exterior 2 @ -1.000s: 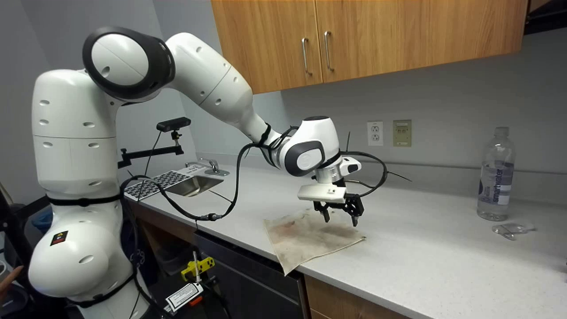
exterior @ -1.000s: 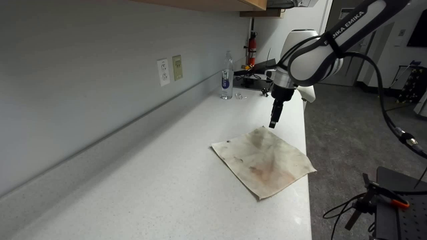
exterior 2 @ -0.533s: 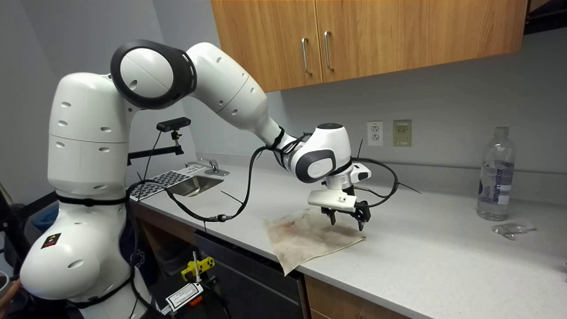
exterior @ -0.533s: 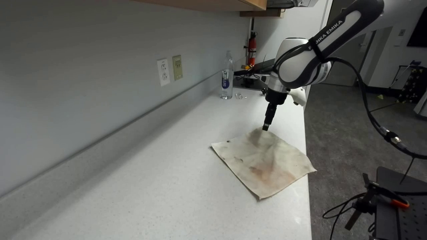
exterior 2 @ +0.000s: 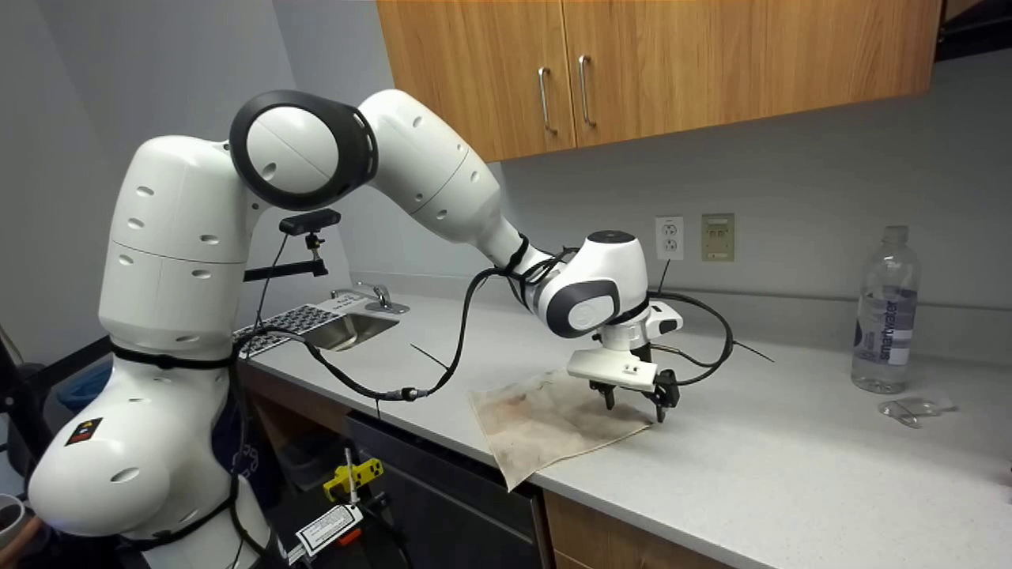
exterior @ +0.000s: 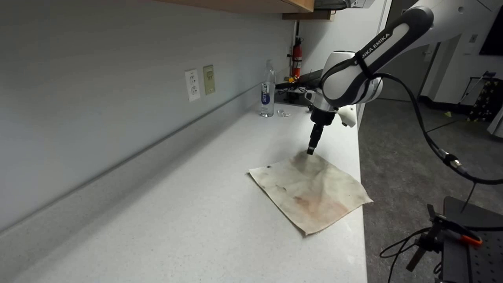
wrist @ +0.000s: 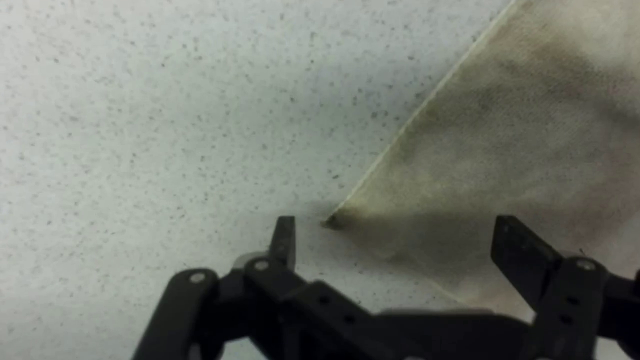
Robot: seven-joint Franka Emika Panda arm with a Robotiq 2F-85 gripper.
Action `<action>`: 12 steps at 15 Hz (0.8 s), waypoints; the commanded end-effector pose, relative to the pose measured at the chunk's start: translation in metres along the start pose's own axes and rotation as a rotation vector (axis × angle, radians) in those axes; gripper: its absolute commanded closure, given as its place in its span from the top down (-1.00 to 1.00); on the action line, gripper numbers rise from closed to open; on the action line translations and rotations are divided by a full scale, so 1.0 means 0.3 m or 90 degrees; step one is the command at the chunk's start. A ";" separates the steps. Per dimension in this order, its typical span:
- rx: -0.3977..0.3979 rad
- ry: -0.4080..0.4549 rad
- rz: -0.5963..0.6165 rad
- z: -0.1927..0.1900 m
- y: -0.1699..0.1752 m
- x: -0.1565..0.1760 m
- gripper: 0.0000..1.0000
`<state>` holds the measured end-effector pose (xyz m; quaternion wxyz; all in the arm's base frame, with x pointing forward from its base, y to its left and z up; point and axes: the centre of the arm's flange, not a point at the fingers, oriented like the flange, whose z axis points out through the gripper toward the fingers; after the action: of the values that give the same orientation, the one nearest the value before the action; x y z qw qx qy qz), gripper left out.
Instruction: Fold the cloth on the table
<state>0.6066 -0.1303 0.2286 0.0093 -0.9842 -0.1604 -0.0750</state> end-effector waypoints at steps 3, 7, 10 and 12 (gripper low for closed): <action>0.011 -0.009 -0.010 0.063 0.037 0.020 1.00; 0.017 -0.013 -0.004 0.090 0.049 0.014 1.00; 0.018 -0.014 -0.001 0.099 0.059 0.013 1.00; 0.018 -0.016 -0.002 0.104 0.060 0.015 1.00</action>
<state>0.6113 -0.1389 0.2006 0.0156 -0.9861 -0.1537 -0.0619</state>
